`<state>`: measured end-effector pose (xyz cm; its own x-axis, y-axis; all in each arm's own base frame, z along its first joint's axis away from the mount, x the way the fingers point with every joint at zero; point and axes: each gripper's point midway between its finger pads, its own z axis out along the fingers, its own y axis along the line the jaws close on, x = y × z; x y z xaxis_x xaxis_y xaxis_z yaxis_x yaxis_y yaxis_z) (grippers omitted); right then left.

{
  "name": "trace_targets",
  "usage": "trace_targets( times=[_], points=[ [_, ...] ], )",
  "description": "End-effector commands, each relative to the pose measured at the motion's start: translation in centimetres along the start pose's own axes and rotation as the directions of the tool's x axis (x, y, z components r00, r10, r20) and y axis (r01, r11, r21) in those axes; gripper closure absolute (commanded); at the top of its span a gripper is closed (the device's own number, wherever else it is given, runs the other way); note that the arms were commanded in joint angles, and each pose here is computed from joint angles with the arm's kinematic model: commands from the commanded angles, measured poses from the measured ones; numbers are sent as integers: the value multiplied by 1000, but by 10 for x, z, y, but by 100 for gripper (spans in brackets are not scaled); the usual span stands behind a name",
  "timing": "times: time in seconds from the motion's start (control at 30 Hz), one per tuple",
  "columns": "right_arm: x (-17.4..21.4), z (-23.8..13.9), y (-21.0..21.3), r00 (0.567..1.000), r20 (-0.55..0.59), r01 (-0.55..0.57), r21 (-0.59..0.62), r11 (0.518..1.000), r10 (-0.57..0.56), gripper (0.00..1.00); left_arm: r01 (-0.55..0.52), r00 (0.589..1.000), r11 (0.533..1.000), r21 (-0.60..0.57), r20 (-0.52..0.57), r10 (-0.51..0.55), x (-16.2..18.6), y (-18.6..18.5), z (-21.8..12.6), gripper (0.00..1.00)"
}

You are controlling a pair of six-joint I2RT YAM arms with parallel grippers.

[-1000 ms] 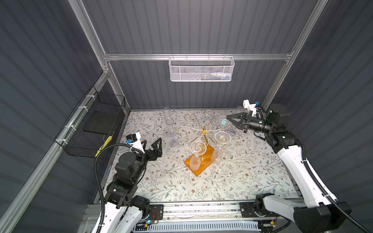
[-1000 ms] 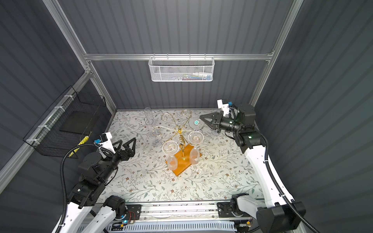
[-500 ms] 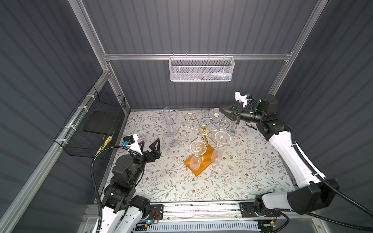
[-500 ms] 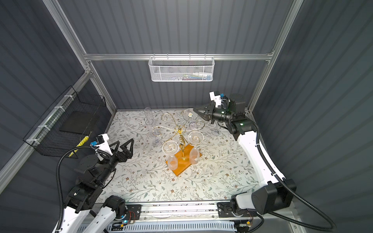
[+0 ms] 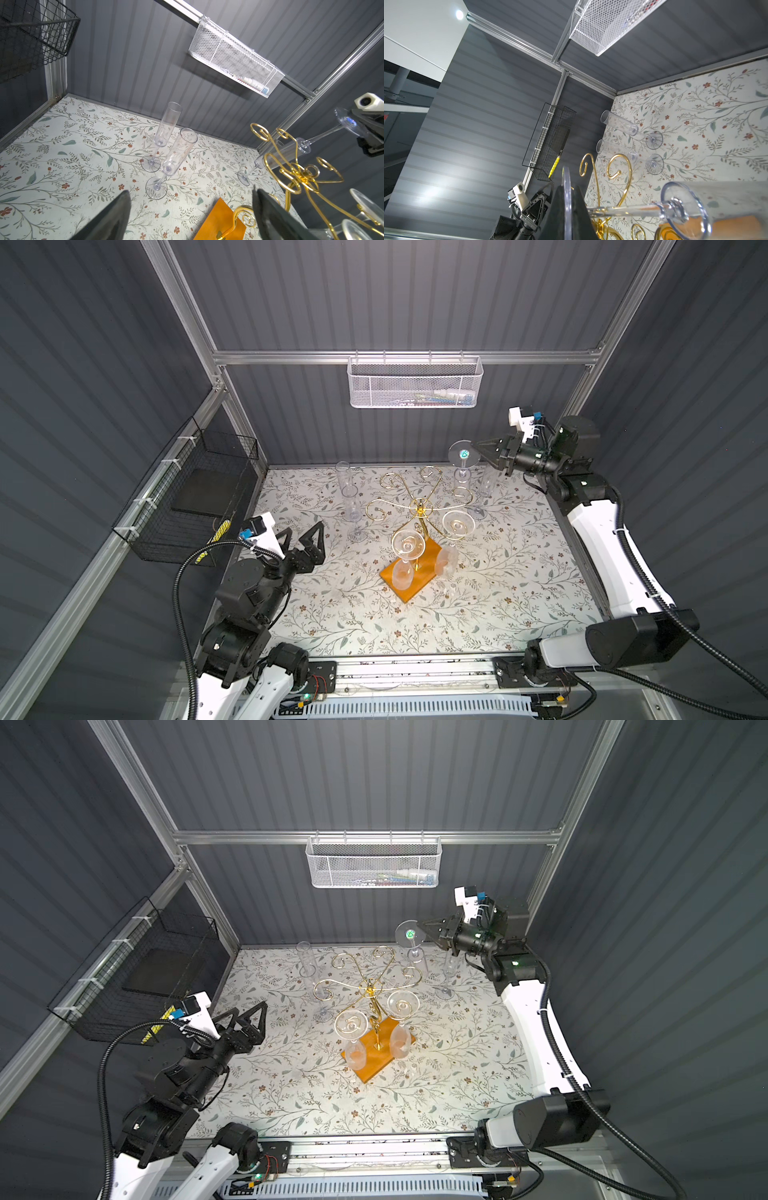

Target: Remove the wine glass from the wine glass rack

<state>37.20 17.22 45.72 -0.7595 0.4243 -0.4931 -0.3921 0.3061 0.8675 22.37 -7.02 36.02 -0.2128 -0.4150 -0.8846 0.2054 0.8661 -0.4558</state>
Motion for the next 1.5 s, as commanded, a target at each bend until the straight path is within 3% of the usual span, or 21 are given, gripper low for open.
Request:
trace_targets(
  times=[0.0,0.2,0.27,0.4,0.77,1.0,1.23,1.47],
  points=[
    [-11,-17,28,991,54,126,-29,992,-125,100,71,997,997,35,-28,-70,-9,-13,-2,7],
    [-16,-34,52,959,113,266,-45,963,-259,100,225,973,969,97,-73,-219,-21,-34,0,7],
    [-15,-40,62,940,133,322,-47,946,-313,100,307,949,947,92,-102,-298,-24,-39,1,7],
    [-12,-50,81,889,169,439,-49,897,-426,100,370,926,916,155,-143,-349,-41,-62,1,7],
    [21,-82,141,641,300,761,-123,638,-707,100,481,877,800,359,-214,-431,-73,-113,7,7],
    [68,-102,173,443,352,897,-173,407,-825,100,530,848,699,481,-287,-445,-92,-146,9,7],
    [91,-103,174,384,356,922,-202,331,-852,100,576,818,615,539,-386,-427,-94,-168,18,7],
    [100,-103,174,319,378,946,-181,268,-869,100,581,814,574,576,-422,-400,-101,-182,23,7]
  ],
)
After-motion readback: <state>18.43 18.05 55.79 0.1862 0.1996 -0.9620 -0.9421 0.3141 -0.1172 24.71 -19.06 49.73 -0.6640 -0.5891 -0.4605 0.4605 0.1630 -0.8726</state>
